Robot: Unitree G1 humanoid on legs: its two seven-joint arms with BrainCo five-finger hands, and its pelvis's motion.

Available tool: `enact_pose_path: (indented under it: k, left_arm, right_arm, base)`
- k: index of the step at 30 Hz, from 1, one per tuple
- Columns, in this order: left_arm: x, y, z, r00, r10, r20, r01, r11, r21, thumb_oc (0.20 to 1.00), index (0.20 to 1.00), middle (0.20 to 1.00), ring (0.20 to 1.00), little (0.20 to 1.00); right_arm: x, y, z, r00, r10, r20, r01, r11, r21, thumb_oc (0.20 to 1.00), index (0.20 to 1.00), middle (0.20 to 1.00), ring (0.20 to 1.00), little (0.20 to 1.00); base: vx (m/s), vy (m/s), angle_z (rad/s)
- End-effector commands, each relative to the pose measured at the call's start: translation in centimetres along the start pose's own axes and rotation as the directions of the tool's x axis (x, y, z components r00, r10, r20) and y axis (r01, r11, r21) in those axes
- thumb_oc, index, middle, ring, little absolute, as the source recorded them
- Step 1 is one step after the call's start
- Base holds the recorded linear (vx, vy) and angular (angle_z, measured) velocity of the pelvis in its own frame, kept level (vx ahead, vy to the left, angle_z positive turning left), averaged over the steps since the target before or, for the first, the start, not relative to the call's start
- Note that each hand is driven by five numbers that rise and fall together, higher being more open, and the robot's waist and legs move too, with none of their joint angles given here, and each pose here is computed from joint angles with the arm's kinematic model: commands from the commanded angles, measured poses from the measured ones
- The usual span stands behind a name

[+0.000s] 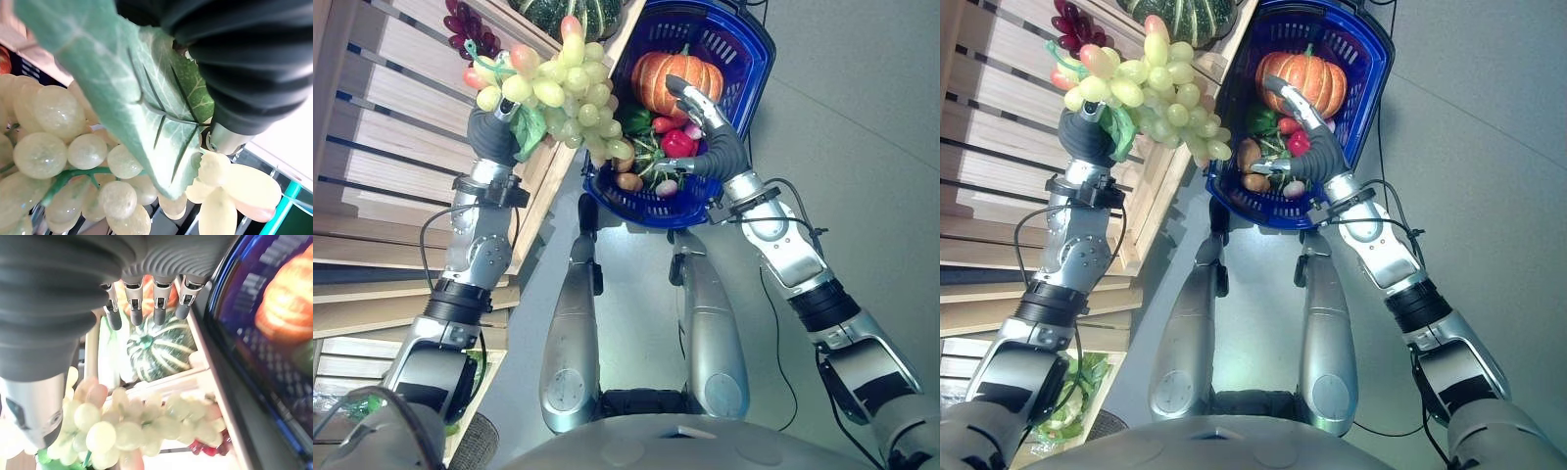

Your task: Pick up fruits and vegetables into the basket

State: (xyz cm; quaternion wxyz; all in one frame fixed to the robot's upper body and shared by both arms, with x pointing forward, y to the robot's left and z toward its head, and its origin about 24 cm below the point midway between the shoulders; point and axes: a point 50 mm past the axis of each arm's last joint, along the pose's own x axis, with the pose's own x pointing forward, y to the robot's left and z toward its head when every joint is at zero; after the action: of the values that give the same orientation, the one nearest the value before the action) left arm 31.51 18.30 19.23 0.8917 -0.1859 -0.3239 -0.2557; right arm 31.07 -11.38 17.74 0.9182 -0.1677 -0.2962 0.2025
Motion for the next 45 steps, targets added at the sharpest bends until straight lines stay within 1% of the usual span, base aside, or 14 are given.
enact_pose_path:
  k: [1,4,13,24,31,32,45]
  left_arm:
    - [2.0,-3.5,2.3,0.970,-0.212,0.116,0.208,0.977,0.041,0.200,0.200,0.200,0.200,0.200]
    - [2.4,-4.4,2.4,0.956,-0.268,0.120,0.267,0.963,0.028,0.200,0.200,0.200,0.200,0.200]
    - [3.2,-6.8,2.2,0.912,-0.398,0.103,0.400,0.916,-0.006,0.200,0.200,0.200,0.200,0.200]
    - [3.6,-8.7,2.4,0.859,-0.500,0.105,0.506,0.862,-0.038,0.200,0.200,0.200,0.200,0.200]
    - [3.6,-9.4,2.0,0.842,-0.530,0.099,0.537,0.841,-0.069,0.200,0.200,0.200,0.200,0.200]
    - [3.6,-9.6,1.9,0.834,-0.543,0.099,0.551,0.831,-0.078,0.200,0.200,0.200,0.200,0.200]
    - [3.5,-10.4,1.5,0.807,-0.583,0.099,0.591,0.800,-0.102,0.200,0.200,0.200,0.200,0.200]
  right_arm:
    - [0.6,1.3,2.6,0.991,0.065,0.114,-0.076,0.992,0.097,1.000,1.000,1.000,1.000,1.000]
    - [0.9,2.0,3.0,0.987,0.095,0.128,-0.113,0.983,0.144,1.000,1.000,1.000,1.000,1.000]
    - [1.8,3.0,3.8,0.985,0.106,0.138,-0.139,0.955,0.263,1.000,1.000,1.000,1.000,1.000]
    - [2.4,4.4,4.3,0.974,0.183,0.134,-0.221,0.892,0.394,1.000,1.000,1.000,1.000,1.000]
    - [2.6,5.0,4.4,0.968,0.211,0.132,-0.248,0.859,0.449,1.000,1.000,1.000,1.000,1.000]
    - [2.6,5.2,4.4,0.964,0.227,0.136,-0.264,0.850,0.457,0.200,0.200,0.200,0.200,0.200]
    - [2.7,6.1,4.1,0.957,0.266,0.118,-0.288,0.809,0.512,0.200,0.200,0.200,0.200,0.200]
  base:
    - [0.00,0.000,0.00]
    - [0.00,0.000,0.00]
    - [0.00,-0.001,0.00]
    - [0.00,0.000,0.00]
    - [0.00,0.000,0.00]
    - [0.00,0.000,0.00]
    - [0.00,0.000,0.00]
